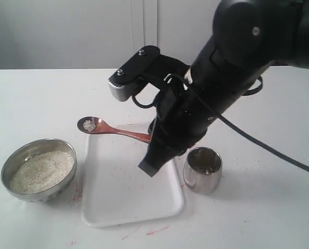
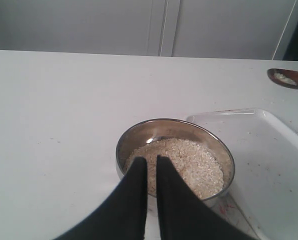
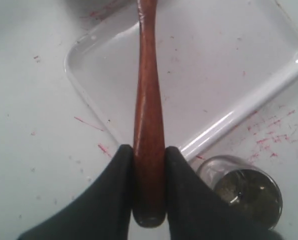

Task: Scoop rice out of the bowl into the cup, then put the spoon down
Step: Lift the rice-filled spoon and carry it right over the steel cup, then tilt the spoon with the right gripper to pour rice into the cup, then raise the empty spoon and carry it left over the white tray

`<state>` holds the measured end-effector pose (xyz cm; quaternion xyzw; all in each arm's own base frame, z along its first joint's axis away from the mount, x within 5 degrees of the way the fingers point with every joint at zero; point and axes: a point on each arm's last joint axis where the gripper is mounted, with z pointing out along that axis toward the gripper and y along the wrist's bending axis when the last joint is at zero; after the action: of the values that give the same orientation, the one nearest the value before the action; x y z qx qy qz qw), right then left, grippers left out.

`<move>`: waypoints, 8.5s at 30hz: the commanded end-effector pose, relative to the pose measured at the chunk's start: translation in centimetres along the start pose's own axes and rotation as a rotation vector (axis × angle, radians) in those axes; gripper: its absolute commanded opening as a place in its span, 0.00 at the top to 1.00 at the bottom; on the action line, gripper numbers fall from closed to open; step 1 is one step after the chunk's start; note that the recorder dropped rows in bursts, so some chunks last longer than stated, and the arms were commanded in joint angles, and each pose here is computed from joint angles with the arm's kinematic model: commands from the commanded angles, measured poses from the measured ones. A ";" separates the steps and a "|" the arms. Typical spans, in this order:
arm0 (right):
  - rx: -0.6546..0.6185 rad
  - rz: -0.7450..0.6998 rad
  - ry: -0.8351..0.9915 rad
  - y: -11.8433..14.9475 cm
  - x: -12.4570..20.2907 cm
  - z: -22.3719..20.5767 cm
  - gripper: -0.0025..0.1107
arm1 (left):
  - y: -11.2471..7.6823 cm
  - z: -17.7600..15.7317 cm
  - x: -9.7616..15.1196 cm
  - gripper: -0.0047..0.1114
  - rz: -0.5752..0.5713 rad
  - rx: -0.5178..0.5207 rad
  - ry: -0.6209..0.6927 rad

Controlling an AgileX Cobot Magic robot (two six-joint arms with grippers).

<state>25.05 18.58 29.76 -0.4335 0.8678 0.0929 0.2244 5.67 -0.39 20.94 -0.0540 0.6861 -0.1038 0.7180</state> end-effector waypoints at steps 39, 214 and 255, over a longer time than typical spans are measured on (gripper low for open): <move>0.306 0.172 0.076 -0.5 12.9 -4.9 0.98 | 0.0 0.0 -0.2 0.84 -0.011 0.004 -0.011; 0.657 -0.557 0.241 -3.5 12.9 -5.3 0.98 | 0.0 0.0 -0.2 0.84 -0.011 0.004 -0.011; 0.040 0.527 -0.245 -0.2 5.4 -6.5 0.98 | 0.0 0.0 -0.2 0.84 -0.011 0.004 -0.011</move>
<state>20.01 11.92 32.68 -0.1691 0.9198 0.1775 0.3064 5.67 -0.39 20.94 -0.0540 0.6861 -0.1038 0.7180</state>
